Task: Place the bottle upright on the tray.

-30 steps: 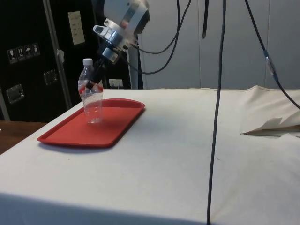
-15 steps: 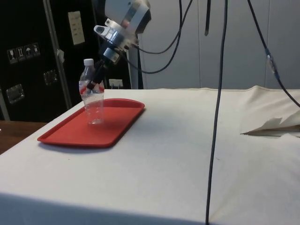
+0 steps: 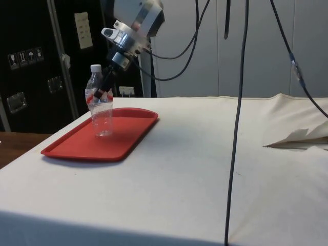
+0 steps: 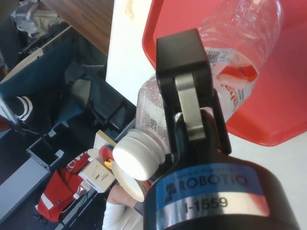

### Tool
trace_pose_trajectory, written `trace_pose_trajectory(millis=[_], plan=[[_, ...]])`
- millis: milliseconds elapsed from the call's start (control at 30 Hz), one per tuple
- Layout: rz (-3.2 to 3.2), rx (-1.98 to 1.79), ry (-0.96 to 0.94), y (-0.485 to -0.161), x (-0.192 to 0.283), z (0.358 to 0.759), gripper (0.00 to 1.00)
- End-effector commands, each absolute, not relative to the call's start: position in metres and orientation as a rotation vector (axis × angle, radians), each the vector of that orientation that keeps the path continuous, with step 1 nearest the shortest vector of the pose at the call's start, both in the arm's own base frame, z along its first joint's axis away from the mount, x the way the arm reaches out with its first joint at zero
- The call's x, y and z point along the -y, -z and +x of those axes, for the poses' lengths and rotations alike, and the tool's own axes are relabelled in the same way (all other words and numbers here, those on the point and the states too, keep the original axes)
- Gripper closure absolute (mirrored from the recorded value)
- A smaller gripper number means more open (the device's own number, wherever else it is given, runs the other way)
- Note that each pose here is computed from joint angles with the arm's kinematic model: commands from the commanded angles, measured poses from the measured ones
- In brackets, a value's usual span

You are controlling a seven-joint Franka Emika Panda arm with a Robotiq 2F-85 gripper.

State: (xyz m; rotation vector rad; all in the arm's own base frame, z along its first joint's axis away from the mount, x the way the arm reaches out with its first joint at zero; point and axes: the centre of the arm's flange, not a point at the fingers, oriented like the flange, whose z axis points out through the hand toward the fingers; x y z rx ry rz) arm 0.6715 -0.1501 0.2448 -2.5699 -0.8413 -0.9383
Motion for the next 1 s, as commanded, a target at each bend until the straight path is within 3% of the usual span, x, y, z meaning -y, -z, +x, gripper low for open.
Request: trace_pose_trajectory(millis=[0,967], plan=[[-2.573,0.842,0.937,-0.244,0.150,0.672,0.67],[-2.626,0.926,0.895,-0.246,0.134,0.674,0.67]])
